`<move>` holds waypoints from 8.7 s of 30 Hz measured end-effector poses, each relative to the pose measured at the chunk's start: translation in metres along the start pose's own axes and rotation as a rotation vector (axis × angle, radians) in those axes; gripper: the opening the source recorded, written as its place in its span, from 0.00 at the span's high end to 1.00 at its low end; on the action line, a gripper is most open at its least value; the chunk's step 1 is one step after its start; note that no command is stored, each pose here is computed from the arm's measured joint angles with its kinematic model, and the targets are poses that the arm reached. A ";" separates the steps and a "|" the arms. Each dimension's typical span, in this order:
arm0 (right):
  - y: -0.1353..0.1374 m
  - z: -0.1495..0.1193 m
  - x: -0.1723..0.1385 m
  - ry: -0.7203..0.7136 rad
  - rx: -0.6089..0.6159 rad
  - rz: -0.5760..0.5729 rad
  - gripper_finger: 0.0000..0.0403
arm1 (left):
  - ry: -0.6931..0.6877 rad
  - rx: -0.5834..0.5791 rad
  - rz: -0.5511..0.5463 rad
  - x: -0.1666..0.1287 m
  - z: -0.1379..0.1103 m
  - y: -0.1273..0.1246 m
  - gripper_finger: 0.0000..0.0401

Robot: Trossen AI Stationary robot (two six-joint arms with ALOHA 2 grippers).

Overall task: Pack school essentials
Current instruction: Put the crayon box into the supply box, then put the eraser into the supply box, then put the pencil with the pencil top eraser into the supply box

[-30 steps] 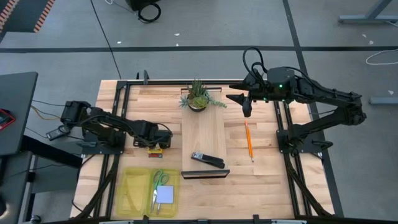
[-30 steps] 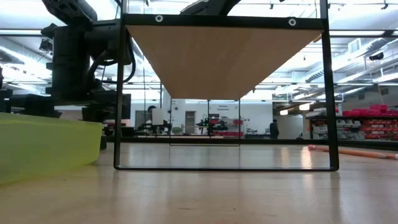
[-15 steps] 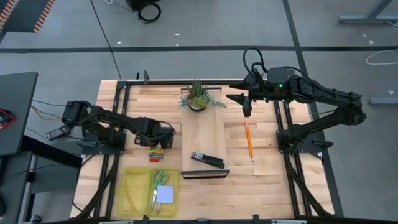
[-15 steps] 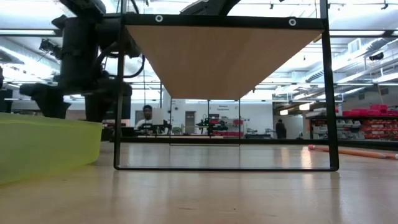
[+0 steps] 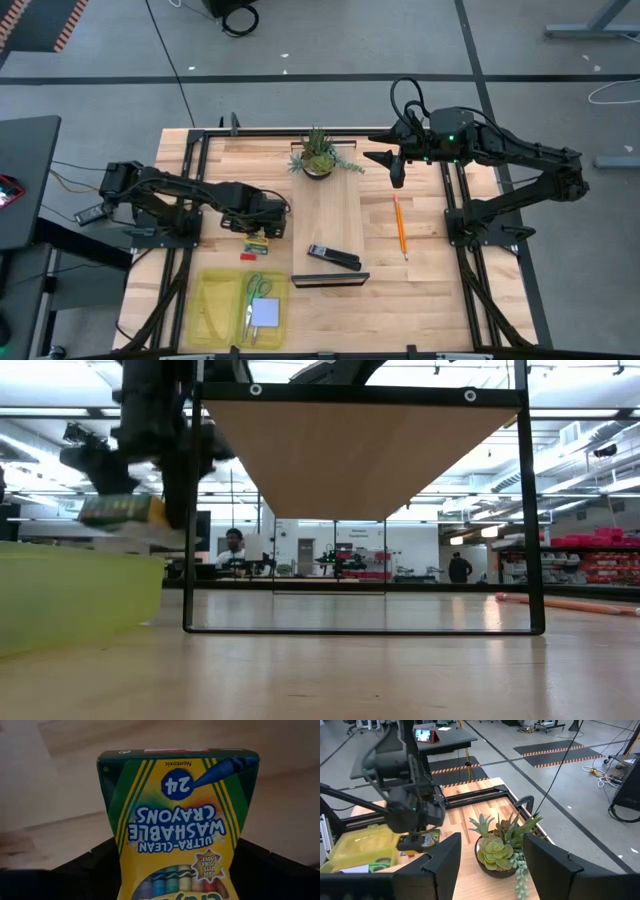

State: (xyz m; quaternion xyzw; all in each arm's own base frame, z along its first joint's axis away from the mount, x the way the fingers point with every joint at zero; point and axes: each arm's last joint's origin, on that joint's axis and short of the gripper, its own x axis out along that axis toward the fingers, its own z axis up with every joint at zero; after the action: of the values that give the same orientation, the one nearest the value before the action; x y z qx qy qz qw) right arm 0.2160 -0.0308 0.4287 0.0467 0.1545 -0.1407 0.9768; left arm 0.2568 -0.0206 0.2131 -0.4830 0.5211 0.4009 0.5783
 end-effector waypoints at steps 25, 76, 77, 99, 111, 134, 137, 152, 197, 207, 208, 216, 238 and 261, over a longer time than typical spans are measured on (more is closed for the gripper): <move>-0.029 0.003 0.002 -0.006 -0.012 -0.029 0.45 | 0.180 -0.203 -0.193 0.002 -0.148 -0.030 0.25; -0.032 0.004 0.002 -0.020 0.004 -0.007 0.45 | 0.069 -0.035 0.093 0.018 -0.088 -0.022 0.05; -0.032 0.004 0.002 -0.020 0.004 -0.006 0.45 | 0.068 0.003 0.103 0.018 -0.084 -0.022 0.05; -0.030 0.004 0.002 -0.018 0.037 0.023 0.45 | 0.206 1.069 0.280 0.041 -0.051 0.011 0.21; -0.030 0.004 0.002 -0.018 0.052 0.023 0.45 | 0.062 1.197 0.054 0.030 -0.062 0.039 0.36; -0.030 0.004 0.002 -0.018 0.059 0.023 0.45 | -0.044 1.503 0.009 0.054 -0.072 0.038 0.52; -0.030 0.004 0.002 -0.018 0.059 0.023 0.45 | -0.035 1.504 0.029 0.059 -0.072 0.037 0.54; -0.030 0.004 0.002 -0.018 0.060 0.023 0.45 | 0.023 1.504 0.087 0.076 -0.073 0.035 0.61; -0.030 0.004 0.002 -0.017 0.029 0.039 0.45 | -0.164 1.473 -0.240 -0.006 -0.101 -0.044 0.83; -0.029 0.004 0.002 -0.015 0.035 0.056 0.45 | -0.115 1.547 -0.198 0.012 -0.125 -0.042 0.83; -0.029 0.004 0.002 -0.016 0.036 0.056 0.45 | -0.116 1.548 -0.202 0.014 -0.126 -0.043 0.83; -0.029 0.004 0.002 -0.015 0.037 0.056 0.45 | -0.095 1.502 -0.172 0.028 -0.128 -0.047 0.78; -0.029 0.004 0.002 -0.015 0.035 0.056 0.45 | -0.069 1.509 -0.163 0.029 -0.130 -0.046 0.47; -0.031 -0.027 -0.005 0.310 0.086 0.005 0.45 | -0.196 1.493 0.165 -0.022 -0.105 -0.019 0.77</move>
State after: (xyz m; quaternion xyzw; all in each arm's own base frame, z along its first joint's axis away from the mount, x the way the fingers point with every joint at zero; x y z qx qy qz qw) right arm 0.1944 -0.0559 0.4031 0.1103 0.2971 -0.1360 0.9387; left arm 0.2499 -0.1262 0.2385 0.1152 0.6349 0.0248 0.7636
